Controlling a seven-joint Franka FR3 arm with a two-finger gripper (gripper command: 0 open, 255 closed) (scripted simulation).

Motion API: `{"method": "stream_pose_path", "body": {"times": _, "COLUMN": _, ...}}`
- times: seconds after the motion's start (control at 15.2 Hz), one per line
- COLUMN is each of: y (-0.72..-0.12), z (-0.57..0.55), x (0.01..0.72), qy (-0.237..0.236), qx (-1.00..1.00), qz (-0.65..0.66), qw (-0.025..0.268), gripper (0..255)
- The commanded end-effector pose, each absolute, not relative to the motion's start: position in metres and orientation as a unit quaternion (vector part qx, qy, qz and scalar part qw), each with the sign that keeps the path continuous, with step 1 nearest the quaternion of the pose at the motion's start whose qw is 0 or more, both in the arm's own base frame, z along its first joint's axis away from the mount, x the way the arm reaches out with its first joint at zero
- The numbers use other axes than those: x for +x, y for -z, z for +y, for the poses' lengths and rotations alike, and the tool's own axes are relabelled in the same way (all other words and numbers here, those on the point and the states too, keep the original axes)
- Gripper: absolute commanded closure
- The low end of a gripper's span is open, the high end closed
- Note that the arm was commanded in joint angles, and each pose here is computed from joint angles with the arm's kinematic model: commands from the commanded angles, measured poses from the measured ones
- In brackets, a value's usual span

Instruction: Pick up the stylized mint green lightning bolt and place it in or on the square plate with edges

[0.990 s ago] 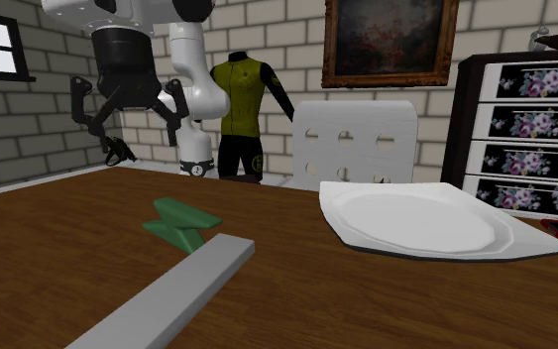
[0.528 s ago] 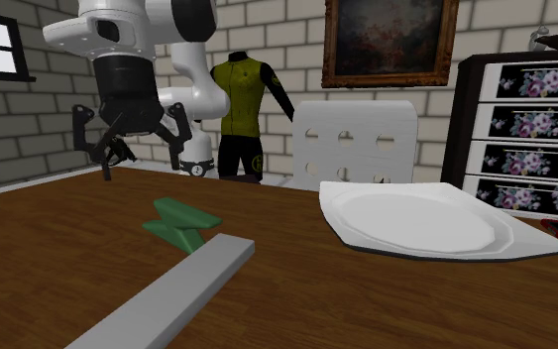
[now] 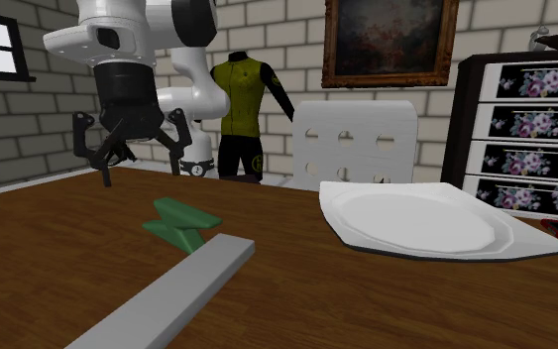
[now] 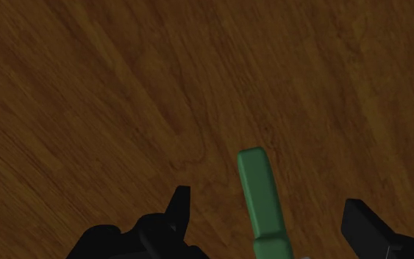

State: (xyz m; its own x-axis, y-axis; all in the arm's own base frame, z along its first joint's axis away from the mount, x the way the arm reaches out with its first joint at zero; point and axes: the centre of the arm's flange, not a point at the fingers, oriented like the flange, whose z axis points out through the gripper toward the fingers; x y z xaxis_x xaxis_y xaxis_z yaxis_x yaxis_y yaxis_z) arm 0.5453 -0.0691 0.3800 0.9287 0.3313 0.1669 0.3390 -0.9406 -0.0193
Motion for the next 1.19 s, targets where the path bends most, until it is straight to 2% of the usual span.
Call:
{"method": "stream_pose_path", "body": {"times": 0.0, "y": -0.38, "z": -0.069, "x": 0.545, "qy": 0.081, "qx": -0.982, "qz": -0.171, "qw": 0.024, "gripper": 255}}
{"method": "stream_pose_path", "body": {"times": 0.59, "y": -0.38, "z": -0.069, "x": 0.545, "qy": 0.081, "qx": -0.982, "qz": -0.171, "qw": 0.024, "gripper": 255}}
{"method": "stream_pose_path", "body": {"times": 0.66, "y": -0.38, "z": -0.069, "x": 0.545, "qy": 0.081, "qx": -0.982, "qz": -0.171, "qw": 0.024, "gripper": 0}}
{"method": "stream_pose_path", "body": {"times": 1.12, "y": -0.37, "z": -0.006, "x": 0.634, "qy": 0.005, "qx": -0.953, "qz": -0.304, "qw": -0.008, "gripper": 0}}
